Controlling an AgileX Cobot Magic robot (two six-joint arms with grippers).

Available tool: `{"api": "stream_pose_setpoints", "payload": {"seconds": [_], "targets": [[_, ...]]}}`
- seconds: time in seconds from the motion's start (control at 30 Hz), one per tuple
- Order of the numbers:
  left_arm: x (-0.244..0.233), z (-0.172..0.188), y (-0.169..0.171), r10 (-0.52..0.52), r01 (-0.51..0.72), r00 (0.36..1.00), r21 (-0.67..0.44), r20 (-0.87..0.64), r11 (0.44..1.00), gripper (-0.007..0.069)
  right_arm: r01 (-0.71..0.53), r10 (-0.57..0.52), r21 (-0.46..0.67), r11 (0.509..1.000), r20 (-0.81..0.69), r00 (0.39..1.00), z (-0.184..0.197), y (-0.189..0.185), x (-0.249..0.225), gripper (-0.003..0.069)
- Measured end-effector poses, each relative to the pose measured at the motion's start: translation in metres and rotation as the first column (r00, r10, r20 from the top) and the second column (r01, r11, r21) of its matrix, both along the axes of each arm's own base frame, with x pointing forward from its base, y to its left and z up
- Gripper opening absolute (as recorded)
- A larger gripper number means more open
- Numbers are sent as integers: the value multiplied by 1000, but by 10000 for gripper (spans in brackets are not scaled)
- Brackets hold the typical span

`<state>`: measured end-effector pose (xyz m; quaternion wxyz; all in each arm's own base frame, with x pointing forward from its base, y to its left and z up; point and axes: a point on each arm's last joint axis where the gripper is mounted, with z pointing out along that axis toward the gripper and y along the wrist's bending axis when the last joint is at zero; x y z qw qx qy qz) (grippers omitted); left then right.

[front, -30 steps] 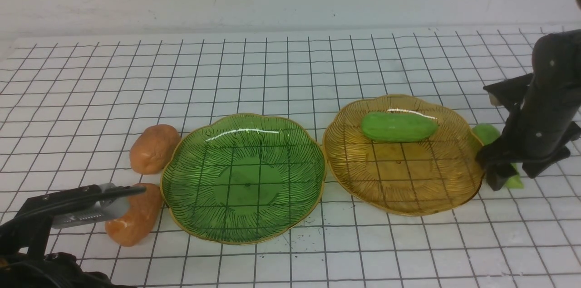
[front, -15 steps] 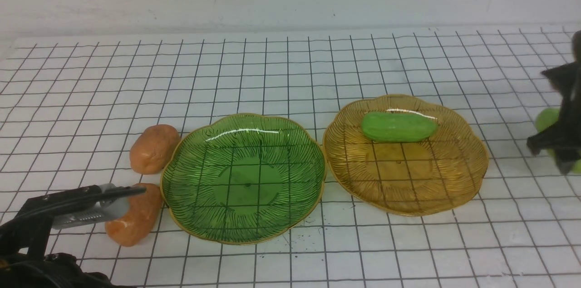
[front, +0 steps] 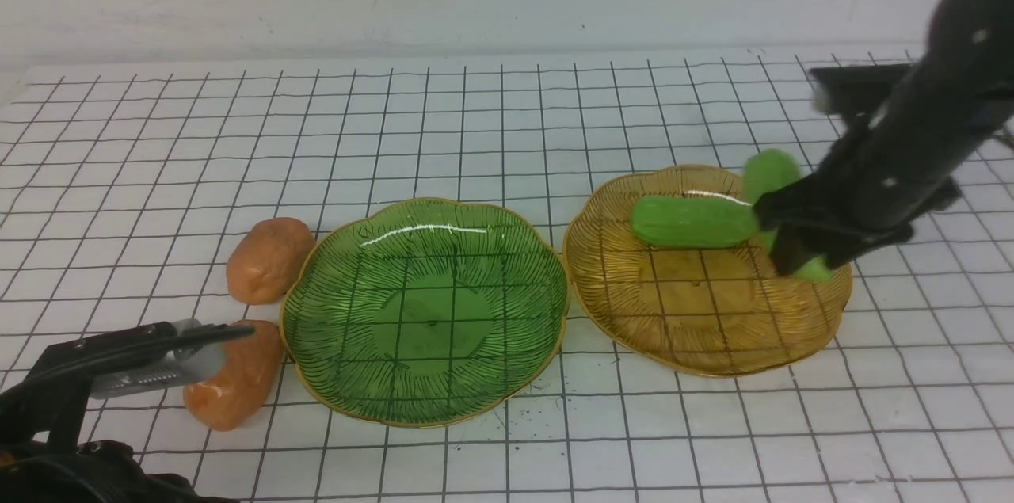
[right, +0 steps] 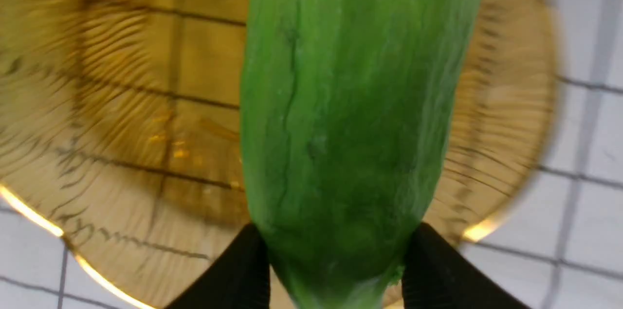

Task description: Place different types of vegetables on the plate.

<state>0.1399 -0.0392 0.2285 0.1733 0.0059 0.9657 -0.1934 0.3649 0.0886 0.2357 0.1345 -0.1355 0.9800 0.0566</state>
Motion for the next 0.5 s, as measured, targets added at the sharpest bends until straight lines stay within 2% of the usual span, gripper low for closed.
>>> {"api": "stream_pose_setpoints", "payload": {"seconds": [0.13,0.23,0.37,0.5], "targets": [[0,0,0,0,0,1000,0,1,1000,36,-71,70,-34,997,-26,997,-16,16,1,328],[0,0,0,2,-2,1000,0,3,1000,49,-87,85,-41,995,-52,995,-27,21,2,416],[4,1,1,21,-21,999,5,41,1000,75,-64,59,-49,997,-94,994,-29,21,1,638],[14,13,4,34,-39,991,40,130,998,122,-67,58,-55,996,-149,987,-14,21,1,685]]}}
